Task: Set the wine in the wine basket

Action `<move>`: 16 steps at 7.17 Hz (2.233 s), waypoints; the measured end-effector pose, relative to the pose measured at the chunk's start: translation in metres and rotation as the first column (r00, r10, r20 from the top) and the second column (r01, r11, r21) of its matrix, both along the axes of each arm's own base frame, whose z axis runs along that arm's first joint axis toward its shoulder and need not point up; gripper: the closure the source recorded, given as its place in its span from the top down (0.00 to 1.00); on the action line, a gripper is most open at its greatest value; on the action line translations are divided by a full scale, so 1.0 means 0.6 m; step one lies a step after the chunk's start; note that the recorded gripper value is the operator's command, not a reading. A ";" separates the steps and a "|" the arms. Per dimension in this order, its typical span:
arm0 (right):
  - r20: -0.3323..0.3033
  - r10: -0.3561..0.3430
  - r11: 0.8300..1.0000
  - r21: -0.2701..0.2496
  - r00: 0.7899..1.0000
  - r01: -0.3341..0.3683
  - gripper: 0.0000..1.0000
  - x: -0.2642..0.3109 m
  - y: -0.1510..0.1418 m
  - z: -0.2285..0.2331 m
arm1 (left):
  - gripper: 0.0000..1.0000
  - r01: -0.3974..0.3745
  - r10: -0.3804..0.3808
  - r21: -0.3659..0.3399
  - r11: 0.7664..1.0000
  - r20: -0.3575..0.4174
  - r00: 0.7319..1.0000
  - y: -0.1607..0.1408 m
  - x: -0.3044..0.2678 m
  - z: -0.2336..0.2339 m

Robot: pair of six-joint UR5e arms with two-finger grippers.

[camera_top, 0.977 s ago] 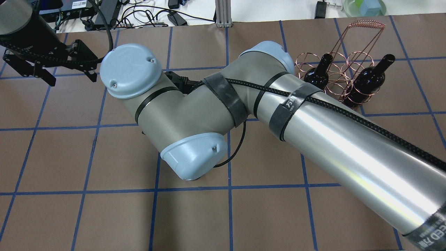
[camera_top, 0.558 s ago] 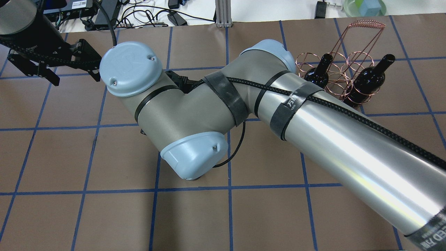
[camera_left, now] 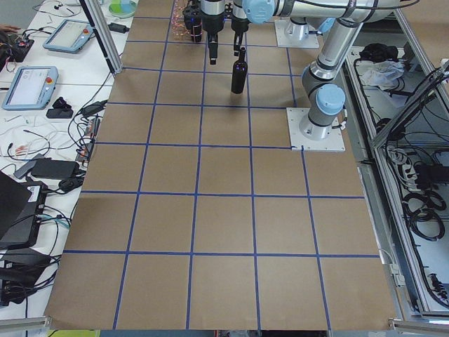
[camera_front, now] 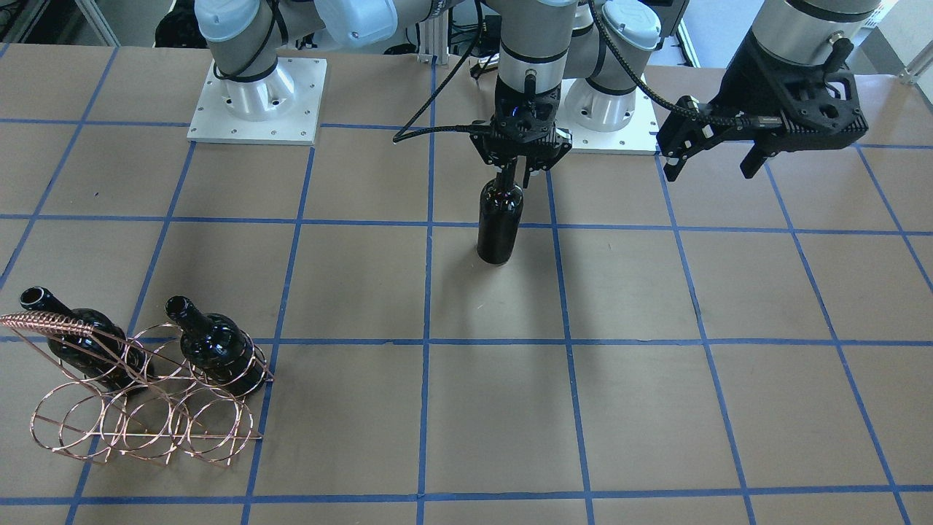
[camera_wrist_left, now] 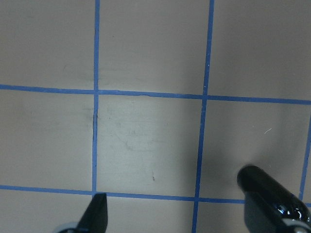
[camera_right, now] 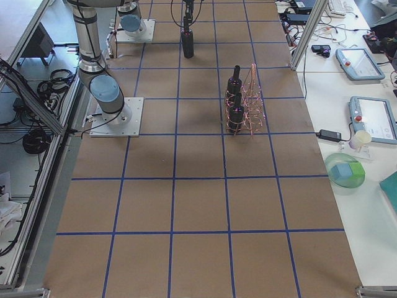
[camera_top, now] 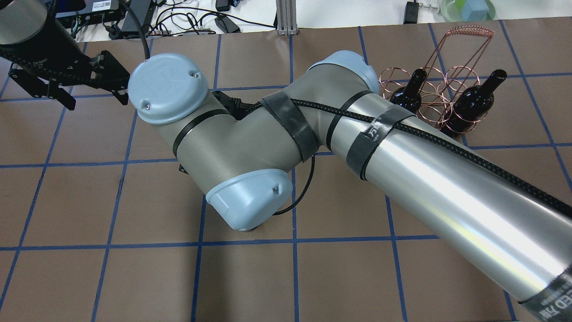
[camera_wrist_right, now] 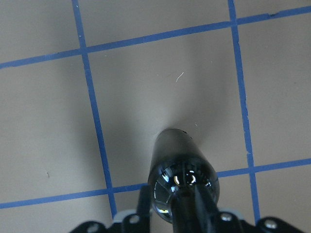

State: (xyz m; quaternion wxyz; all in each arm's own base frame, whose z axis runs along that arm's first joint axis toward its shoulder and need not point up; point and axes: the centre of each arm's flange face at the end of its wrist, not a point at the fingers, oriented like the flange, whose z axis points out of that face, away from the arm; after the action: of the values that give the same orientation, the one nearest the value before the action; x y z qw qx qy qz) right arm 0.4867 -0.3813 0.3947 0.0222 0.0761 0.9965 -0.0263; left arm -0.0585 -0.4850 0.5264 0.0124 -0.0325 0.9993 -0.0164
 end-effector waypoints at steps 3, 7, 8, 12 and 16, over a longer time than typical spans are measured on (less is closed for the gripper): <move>-0.017 0.014 1.000 0.007 1.000 -0.014 0.66 -0.002 0.001 -0.004 | 1.00 -0.001 0.001 -0.004 1.000 0.001 1.000 -0.001 0.000 0.001; -0.028 0.028 0.996 0.084 0.999 -0.025 0.47 -0.003 0.011 -0.018 | 1.00 0.014 -0.014 -0.017 1.000 0.002 1.000 -0.018 -0.008 -0.011; -0.024 0.028 0.996 0.085 0.999 -0.026 0.44 -0.003 0.011 -0.017 | 1.00 0.026 -0.026 -0.020 0.999 0.003 1.000 -0.021 -0.017 -0.013; -0.018 0.027 0.996 0.082 0.999 -0.025 0.21 -0.003 0.010 -0.015 | 1.00 0.039 -0.038 -0.018 0.999 0.050 0.998 -0.014 -0.022 -0.008; -0.009 0.008 0.997 0.082 1.000 -0.007 0.19 -0.003 0.012 -0.008 | 1.00 0.039 -0.038 -0.013 0.999 0.079 0.996 -0.013 -0.019 -0.008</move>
State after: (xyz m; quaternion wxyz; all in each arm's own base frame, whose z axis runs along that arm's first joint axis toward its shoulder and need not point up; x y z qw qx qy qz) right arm 0.4848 -0.3739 0.3897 0.0146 0.0730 0.9971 0.0143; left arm -0.0697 -0.4926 0.5217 0.0513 -0.0125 0.9983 -0.0252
